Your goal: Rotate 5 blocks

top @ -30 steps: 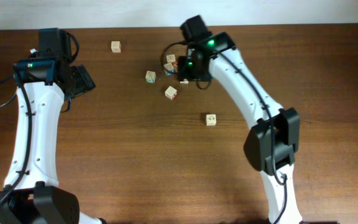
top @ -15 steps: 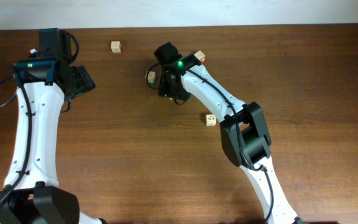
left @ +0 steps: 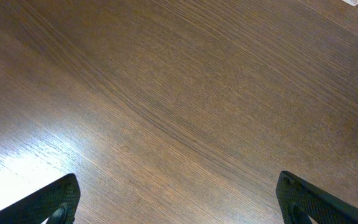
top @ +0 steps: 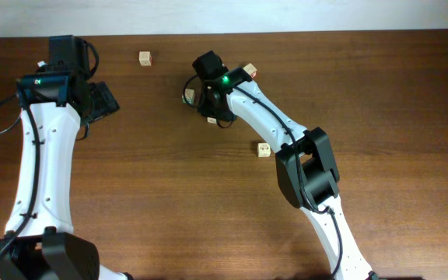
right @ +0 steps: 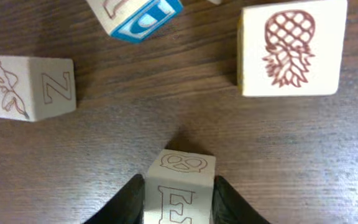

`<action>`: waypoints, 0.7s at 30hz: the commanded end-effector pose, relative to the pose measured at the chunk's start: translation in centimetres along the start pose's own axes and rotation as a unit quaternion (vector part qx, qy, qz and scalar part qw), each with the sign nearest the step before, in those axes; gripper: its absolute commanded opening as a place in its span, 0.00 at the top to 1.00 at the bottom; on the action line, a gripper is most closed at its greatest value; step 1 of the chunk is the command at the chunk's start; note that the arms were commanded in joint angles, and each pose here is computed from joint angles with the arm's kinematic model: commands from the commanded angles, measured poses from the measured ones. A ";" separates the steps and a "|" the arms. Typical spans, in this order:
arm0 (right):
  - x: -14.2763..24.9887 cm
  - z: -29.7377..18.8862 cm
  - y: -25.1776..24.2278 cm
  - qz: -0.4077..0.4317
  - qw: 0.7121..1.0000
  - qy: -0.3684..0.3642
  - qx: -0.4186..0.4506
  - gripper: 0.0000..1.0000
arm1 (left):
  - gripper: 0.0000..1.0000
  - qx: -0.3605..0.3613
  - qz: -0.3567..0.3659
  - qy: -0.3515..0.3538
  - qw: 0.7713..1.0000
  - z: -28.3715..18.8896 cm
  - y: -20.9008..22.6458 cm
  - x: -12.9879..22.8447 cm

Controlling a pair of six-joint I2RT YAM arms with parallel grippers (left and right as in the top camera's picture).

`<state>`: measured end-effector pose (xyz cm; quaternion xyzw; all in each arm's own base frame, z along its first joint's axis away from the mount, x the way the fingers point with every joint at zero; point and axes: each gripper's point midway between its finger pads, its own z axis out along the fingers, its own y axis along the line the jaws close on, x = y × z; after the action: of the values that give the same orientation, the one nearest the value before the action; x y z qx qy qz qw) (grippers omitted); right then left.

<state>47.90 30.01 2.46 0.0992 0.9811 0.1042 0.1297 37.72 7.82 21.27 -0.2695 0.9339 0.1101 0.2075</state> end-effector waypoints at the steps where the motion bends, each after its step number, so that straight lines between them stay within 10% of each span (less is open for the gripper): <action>1: 0.2 -0.1 -0.7 -0.016 1.000 0.005 0.017 0.72 | 0.01 -0.007 -0.008 -0.009 1.000 -0.3 0.2 -0.5; 21: 5.8 -4.2 -8.6 -0.104 0.970 0.185 0.117 0.75 | 0.01 -0.007 -0.008 -0.009 1.000 -0.3 0.2 -0.5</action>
<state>40.45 22.53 2.64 0.0054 0.9990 -0.0125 -0.0425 37.71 7.82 21.27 -0.2695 0.9339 0.1103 0.2075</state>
